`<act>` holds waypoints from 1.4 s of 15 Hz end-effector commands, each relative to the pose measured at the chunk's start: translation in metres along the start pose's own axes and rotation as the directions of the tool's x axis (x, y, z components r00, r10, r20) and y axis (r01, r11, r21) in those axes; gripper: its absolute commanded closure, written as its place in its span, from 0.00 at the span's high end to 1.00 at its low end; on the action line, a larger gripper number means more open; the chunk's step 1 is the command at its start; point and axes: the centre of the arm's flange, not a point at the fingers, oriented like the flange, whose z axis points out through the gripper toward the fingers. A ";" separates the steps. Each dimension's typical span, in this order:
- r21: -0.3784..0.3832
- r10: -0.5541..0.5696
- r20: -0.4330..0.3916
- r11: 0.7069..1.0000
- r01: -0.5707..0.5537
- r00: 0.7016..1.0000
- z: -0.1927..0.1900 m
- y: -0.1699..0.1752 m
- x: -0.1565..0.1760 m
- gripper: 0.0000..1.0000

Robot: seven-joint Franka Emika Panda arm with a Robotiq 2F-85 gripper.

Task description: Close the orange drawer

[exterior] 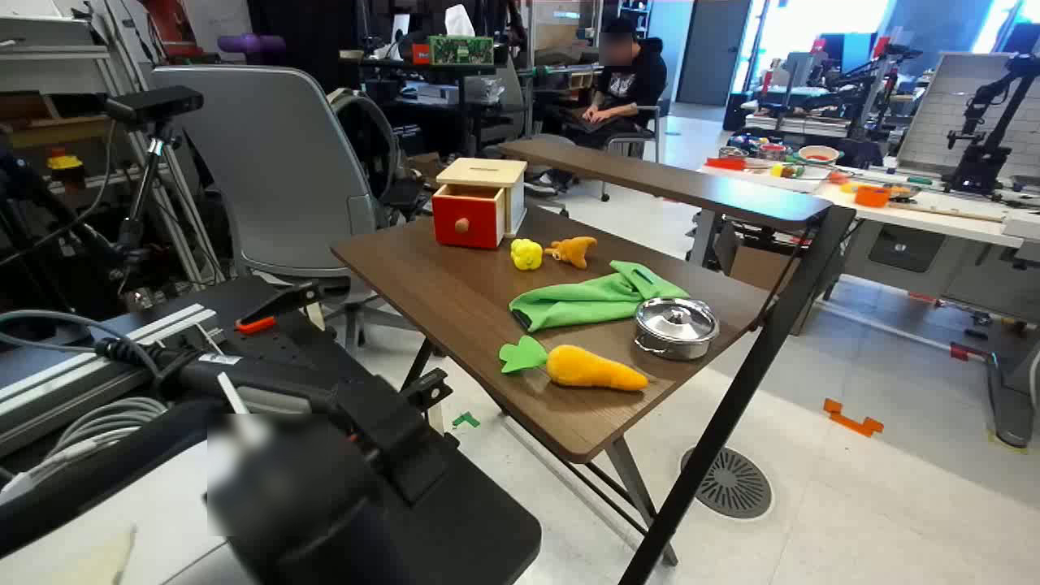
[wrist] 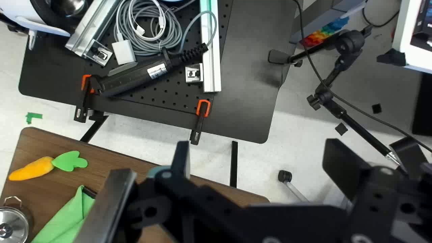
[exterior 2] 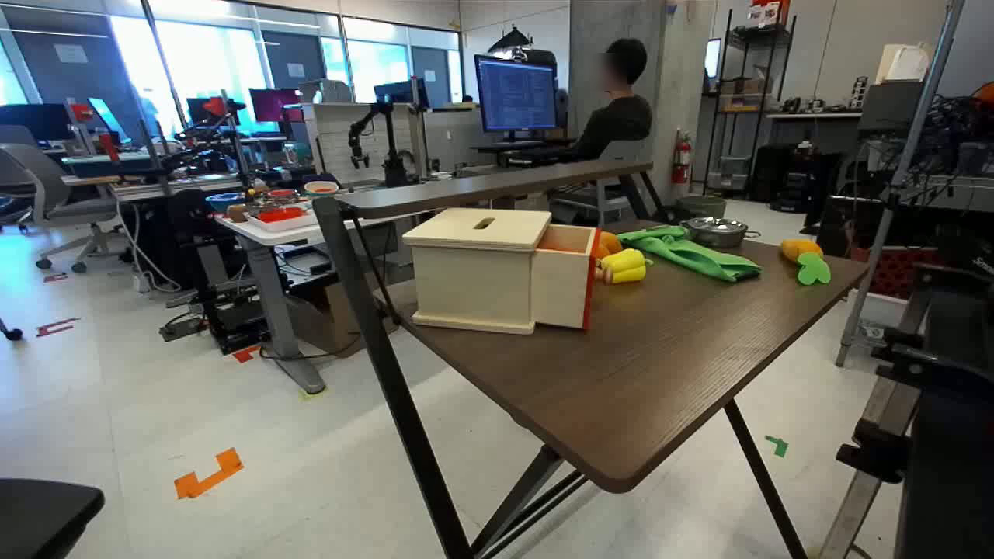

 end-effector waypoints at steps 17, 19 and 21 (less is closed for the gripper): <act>-0.001 -0.026 -0.006 1.000 0.026 1.000 0.015 0.008 0.038 1.00; 0.000 -0.016 -0.058 1.000 0.016 0.998 0.021 0.016 0.063 1.00; 0.000 0.009 -0.147 1.000 -0.009 0.989 0.029 0.024 0.090 1.00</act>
